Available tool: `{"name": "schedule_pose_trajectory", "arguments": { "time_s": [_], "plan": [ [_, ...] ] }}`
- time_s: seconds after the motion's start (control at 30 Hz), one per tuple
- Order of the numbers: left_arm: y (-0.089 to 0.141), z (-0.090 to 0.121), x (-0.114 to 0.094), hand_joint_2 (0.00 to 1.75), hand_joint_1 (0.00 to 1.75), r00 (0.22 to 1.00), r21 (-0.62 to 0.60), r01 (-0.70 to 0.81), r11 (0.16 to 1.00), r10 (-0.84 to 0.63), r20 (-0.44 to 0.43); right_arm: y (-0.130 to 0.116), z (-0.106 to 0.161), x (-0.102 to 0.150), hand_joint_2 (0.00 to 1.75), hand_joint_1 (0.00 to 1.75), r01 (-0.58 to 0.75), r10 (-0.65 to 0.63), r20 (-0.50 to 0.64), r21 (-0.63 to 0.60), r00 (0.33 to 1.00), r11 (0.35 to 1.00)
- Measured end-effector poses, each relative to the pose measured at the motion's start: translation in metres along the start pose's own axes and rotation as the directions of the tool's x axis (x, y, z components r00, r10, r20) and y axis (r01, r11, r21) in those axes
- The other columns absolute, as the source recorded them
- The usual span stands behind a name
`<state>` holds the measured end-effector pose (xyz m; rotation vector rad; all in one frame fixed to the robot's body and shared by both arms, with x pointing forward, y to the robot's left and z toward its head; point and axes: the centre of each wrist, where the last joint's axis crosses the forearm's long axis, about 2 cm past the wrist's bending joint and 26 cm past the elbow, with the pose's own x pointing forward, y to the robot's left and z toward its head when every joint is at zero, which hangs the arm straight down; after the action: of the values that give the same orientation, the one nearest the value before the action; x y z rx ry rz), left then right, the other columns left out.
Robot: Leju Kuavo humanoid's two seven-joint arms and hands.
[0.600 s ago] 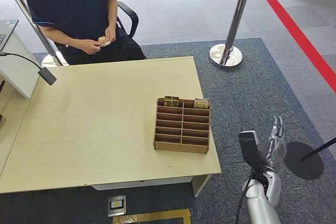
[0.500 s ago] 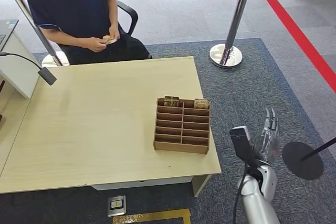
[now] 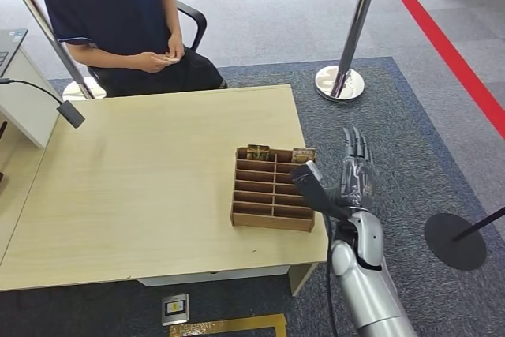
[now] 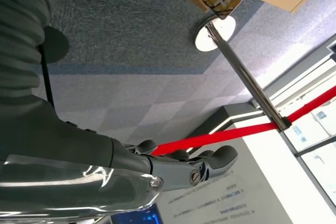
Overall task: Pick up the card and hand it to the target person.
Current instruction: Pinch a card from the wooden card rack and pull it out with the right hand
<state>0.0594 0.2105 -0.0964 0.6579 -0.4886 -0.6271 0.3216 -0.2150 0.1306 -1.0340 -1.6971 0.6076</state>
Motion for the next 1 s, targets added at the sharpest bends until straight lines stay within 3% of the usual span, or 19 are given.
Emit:
{"name": "schedule_pose_trajectory", "arguments": {
  "time_s": [0.4, 1.0],
  "plan": [
    [0.000, -0.001, 0.002, 0.00, 0.00, 1.000, -0.005, -0.007, 1.000, 0.007, -0.002, 0.003, -0.036, 0.028, 1.75, 0.45, -0.062, 0.062, 0.004, 0.122, 0.998, 0.991],
    [0.000, -0.001, 0.002, 0.00, 0.00, 1.000, -0.005, -0.025, 1.000, 0.025, -0.016, 0.015, -0.059, 0.037, 1.75, 0.78, -0.132, 0.133, 0.008, 0.219, 0.991, 0.967]
  ]
}}
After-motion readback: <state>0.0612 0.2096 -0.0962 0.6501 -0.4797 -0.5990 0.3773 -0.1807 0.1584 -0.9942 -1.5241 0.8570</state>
